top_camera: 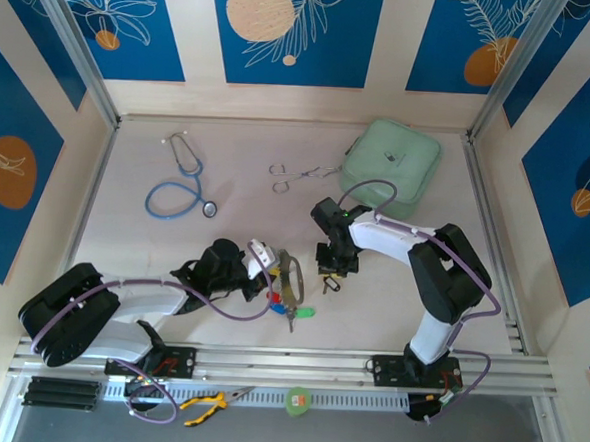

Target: Put the keys on the keyring

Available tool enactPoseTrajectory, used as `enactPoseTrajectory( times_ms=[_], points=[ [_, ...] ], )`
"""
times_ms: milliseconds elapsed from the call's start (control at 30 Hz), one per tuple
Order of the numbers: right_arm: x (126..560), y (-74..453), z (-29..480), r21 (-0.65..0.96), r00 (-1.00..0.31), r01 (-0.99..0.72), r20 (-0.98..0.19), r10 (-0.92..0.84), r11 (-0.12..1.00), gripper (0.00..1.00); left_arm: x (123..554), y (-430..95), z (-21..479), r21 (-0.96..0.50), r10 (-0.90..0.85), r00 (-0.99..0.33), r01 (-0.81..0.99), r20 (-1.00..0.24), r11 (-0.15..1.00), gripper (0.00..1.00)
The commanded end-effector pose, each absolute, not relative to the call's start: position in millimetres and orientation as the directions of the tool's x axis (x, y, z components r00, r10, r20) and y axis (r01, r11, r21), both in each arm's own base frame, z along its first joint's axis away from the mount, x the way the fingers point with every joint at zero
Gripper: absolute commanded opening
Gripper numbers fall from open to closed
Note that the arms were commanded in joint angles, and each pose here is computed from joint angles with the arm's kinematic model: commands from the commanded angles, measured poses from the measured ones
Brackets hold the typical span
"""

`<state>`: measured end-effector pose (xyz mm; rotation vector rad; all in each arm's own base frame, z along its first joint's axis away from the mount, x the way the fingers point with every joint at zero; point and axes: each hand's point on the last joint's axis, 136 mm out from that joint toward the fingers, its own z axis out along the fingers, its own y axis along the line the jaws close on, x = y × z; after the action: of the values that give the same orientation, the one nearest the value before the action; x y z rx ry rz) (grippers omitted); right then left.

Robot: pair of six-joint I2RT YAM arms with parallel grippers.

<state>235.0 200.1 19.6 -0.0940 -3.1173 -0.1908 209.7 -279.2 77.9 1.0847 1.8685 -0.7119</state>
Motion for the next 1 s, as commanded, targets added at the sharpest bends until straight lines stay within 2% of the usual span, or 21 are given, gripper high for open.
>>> enactPoseTrajectory(
  times_ms=[0,133,300,400,467,600,733,800,867,967],
  points=[
    [240.5,203.2,23.8,0.131,-0.996,0.085,0.020,0.083,0.988,0.16,211.3,-287.5,91.0,-0.061,0.383,-0.256,0.889,-0.888,0.454,0.00],
    [240.9,202.5,24.6,0.129,-0.996,0.085,0.018,0.084,0.988,0.12,210.9,-287.7,91.2,-0.061,0.383,-0.255,0.890,-0.888,0.452,0.00],
    [240.4,201.6,26.8,0.126,-0.997,0.079,0.015,0.078,0.989,0.00,210.6,-287.4,90.6,-0.063,0.384,-0.258,0.890,-0.887,0.452,0.00],
    [240.3,204.4,35.9,0.144,-0.998,0.060,-0.001,0.061,0.988,0.00,210.6,-287.5,91.7,-0.061,0.383,-0.256,0.890,-0.888,0.452,0.00],
    [243.6,210.8,49.6,0.178,-0.998,0.016,-0.052,0.026,0.984,0.00,210.5,-287.1,92.9,-0.064,0.379,-0.258,0.888,-0.889,0.454,0.00],
    [251.4,238.3,91.4,0.292,-0.952,-0.214,-0.276,-0.132,0.932,0.00,209.9,-286.7,96.0,-0.092,0.356,-0.282,0.880,-0.891,0.465,0.00],
    [246.2,272.0,135.2,0.351,-0.774,-0.548,-0.556,-0.302,0.759,0.00,208.0,-287.5,101.9,-0.134,0.319,-0.310,0.872,-0.896,0.471,0.00],
    [234.0,287.1,155.6,0.320,-0.622,-0.723,-0.688,-0.374,0.613,0.00,207.7,-287.3,106.8,-0.154,0.297,-0.323,0.866,-0.898,0.476,0.00],
    [217.8,295.8,166.5,0.252,-0.465,-0.848,-0.775,-0.427,0.467,0.00,206.6,-287.0,112.0,-0.163,0.282,-0.325,0.865,-0.903,0.475,0.00],
    [195.7,302.8,178.2,0.153,-0.273,-0.948,-0.842,-0.466,0.279,0.00,202.9,-288.0,119.3,-0.178,0.265,-0.326,0.870,-0.907,0.460,0.00]
  ],
)
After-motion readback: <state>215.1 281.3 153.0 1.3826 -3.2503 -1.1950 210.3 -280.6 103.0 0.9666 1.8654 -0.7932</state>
